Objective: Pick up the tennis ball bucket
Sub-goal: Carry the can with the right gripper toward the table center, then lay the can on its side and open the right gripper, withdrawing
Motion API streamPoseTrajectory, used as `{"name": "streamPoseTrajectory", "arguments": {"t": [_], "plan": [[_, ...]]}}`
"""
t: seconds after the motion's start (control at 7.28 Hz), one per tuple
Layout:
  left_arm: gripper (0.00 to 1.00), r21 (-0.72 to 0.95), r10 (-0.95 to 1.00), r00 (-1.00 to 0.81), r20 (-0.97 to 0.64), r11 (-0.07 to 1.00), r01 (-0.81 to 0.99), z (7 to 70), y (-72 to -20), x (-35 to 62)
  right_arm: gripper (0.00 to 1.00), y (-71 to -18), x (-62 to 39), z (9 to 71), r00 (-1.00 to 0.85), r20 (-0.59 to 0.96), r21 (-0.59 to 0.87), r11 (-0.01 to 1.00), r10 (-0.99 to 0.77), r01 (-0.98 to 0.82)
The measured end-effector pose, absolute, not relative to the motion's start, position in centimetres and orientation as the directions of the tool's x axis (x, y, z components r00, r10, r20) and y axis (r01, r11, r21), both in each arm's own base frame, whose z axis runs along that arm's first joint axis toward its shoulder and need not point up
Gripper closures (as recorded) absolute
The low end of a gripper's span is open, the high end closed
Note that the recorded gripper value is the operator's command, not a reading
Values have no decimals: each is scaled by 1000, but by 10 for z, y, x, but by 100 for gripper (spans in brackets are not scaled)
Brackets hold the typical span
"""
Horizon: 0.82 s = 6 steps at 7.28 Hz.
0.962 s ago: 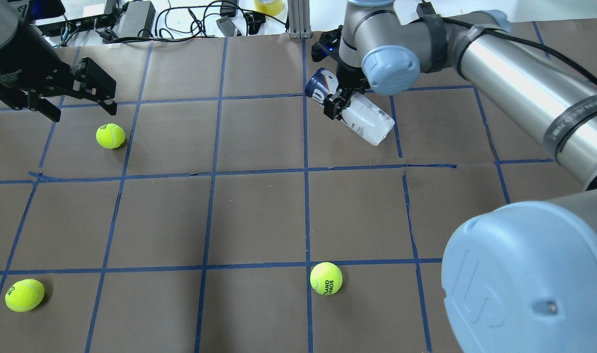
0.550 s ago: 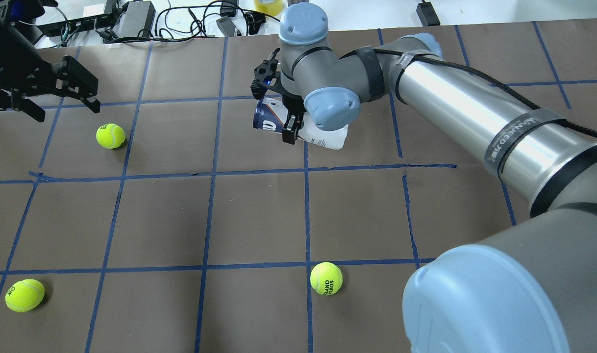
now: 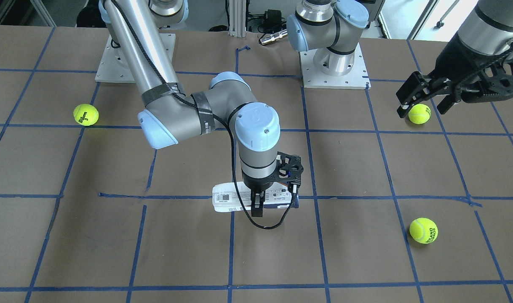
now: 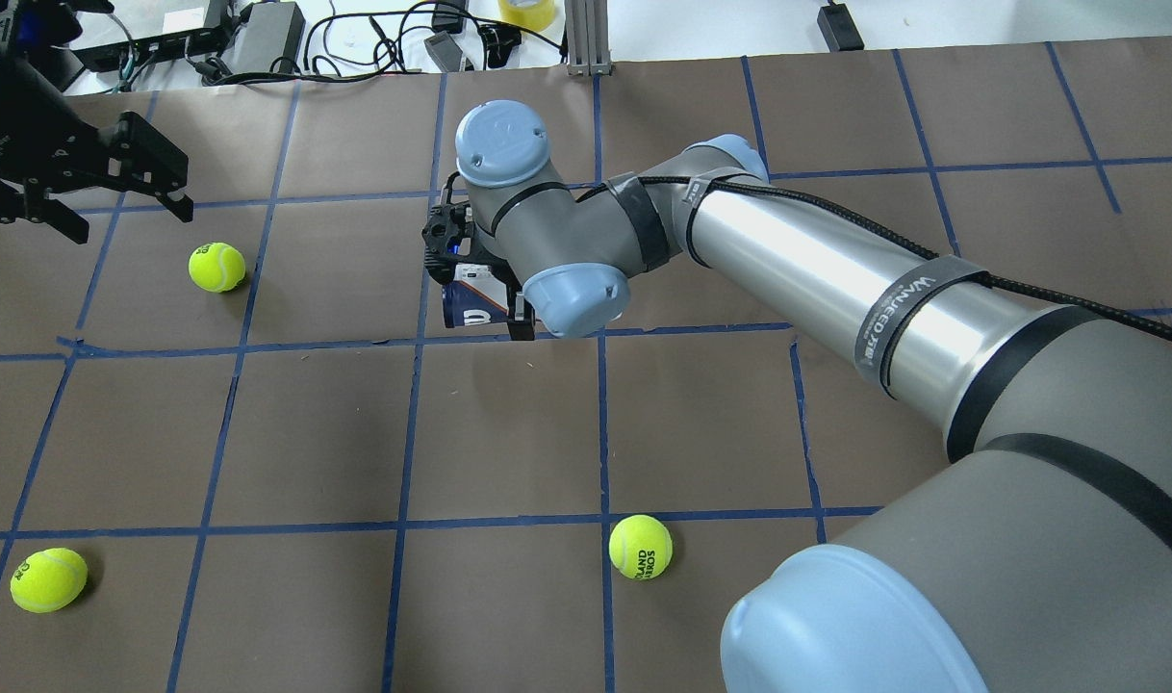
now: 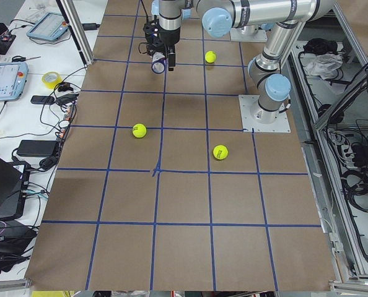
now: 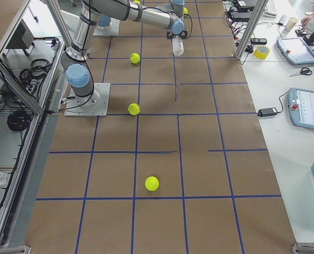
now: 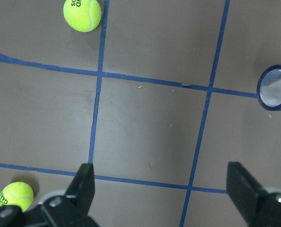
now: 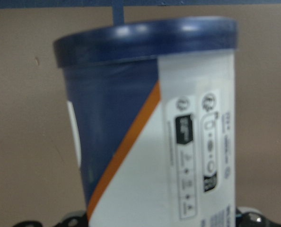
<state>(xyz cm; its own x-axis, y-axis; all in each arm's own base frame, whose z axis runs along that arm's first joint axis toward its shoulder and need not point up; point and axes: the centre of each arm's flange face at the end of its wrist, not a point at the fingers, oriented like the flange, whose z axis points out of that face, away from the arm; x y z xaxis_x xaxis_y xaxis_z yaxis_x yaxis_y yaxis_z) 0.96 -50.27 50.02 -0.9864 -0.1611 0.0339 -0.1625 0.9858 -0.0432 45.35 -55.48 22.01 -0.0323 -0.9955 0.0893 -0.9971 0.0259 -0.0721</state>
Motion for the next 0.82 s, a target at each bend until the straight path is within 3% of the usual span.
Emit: {"name": "streamPoseTrajectory", "arguments": {"t": [0.14, 0.27, 0.82], "plan": [[0, -44, -161, -986, 35, 986, -163, 500, -503, 10, 23, -554, 458, 212, -46, 96, -80, 38, -994, -996], [0, -44, -161, -986, 36, 986, -163, 499, -504, 10, 0, -553, 459, 204, -59, 93, -79, 52, -994, -995], [0, -44, -155, -987, 37, 987, -157, 499, -504, 9, 0, -546, 468, 205, -99, 88, -91, 91, -991, -992]]}}
